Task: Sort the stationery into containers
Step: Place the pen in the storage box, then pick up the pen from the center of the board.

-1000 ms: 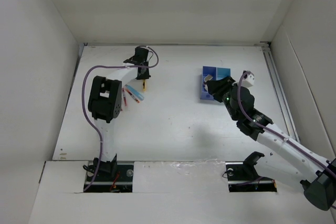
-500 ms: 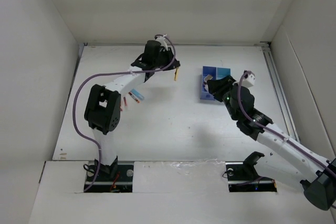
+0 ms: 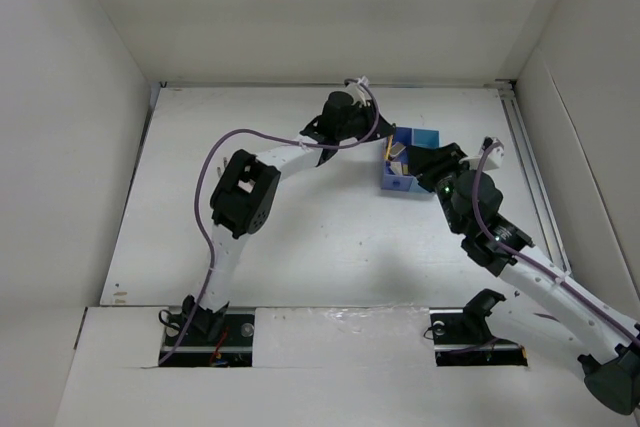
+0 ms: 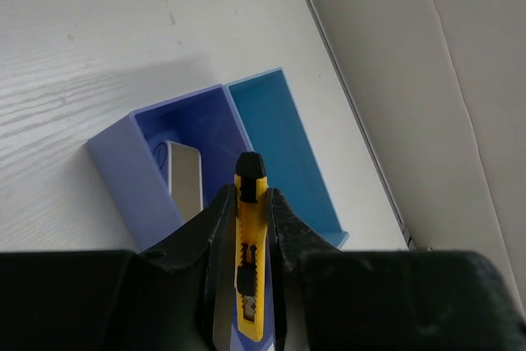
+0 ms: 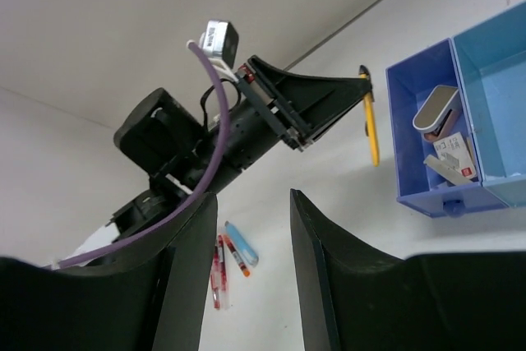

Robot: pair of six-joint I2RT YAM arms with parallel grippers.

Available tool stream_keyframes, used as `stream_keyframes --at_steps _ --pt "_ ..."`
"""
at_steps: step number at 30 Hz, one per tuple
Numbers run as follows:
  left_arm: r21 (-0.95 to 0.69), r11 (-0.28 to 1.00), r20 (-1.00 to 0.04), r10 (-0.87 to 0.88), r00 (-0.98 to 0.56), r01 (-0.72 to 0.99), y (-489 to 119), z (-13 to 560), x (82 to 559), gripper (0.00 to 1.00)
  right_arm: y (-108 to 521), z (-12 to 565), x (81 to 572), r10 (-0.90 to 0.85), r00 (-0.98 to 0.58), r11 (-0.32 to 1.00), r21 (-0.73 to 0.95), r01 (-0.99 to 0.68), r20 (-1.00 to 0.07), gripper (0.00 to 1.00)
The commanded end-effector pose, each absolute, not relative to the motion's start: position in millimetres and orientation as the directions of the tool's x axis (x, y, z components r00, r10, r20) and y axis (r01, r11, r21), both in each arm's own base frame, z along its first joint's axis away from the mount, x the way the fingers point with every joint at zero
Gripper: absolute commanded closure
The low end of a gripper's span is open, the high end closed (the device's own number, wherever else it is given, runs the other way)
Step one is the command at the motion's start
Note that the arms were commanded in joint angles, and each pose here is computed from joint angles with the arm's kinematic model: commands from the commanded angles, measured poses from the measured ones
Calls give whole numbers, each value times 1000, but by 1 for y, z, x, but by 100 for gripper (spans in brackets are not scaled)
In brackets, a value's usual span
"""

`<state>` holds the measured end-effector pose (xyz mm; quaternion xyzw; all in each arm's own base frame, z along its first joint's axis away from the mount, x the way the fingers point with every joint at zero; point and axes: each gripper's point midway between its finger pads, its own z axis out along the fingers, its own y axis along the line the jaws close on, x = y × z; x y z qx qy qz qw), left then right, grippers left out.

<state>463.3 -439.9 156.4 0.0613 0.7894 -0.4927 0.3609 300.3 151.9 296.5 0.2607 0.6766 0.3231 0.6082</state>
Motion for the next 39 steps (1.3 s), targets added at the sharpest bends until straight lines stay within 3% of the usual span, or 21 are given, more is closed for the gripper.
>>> stream_keyframes --at_steps 1,10,15,18,19,20,25,28,29,31,32,34,35,36,37,39 --pt "-732 402 -677 -334 -656 550 -465 212 468 100 151 310 298 773 -88 624 778 -71 -628 54" --pt "-743 375 -666 -336 -666 554 -475 203 468 97 154 310 297 771 -102 623 778 -83 -628 54" --pt "-733 385 -676 -325 -661 561 -475 198 468 64 155 307 299 767 -108 628 775 -76 -632 54" --pt "-729 392 -680 -318 -661 561 -474 194 467 55 155 307 299 767 -108 628 775 -76 -632 54" --pt "-729 393 -679 -316 -663 560 -474 196 468 36 155 307 299 767 -108 628 775 -76 -632 54" --pt "-715 406 -693 -302 -655 569 -473 193 468 1 155 307 299 767 -108 628 775 -76 -632 54" --pt "-661 469 -744 -308 -593 586 -455 219 464 0 156 304 300 764 -112 632 772 -70 -636 54" --pt "-604 581 -785 -315 -534 545 -429 217 466 0 156 309 300 767 -108 628 775 -76 -632 54" --pt "-589 592 -801 -338 -493 550 -417 241 460 0 158 309 300 766 -116 627 775 -83 -632 54" --pt "-572 667 -807 -351 -476 477 -391 225 455 0 158 309 300 766 -116 627 775 -83 -632 55" --pt "-570 667 -814 -379 -440 480 -380 251 446 0 158 309 300 766 -116 627 775 -83 -632 59" --pt "-567 727 -812 -412 -414 389 -336 244 437 0 158 308 300 760 -115 634 769 -84 -639 70" --pt "-567 727 -812 -412 -414 388 -336 244 437 0 159 308 299 759 -122 633 769 -89 -639 70" --pt "-570 726 -817 -446 -365 386 -318 270 430 0 160 308 299 759 -122 633 769 -90 -639 78" --pt "-570 755 -811 -453 -371 323 -301 253 423 0 161 308 298 758 -130 632 769 -96 -639 81" --pt "-581 756 -808 -495 -319 302 -279 273 406 0 162 305 300 754 -135 636 766 -91 -642 84"
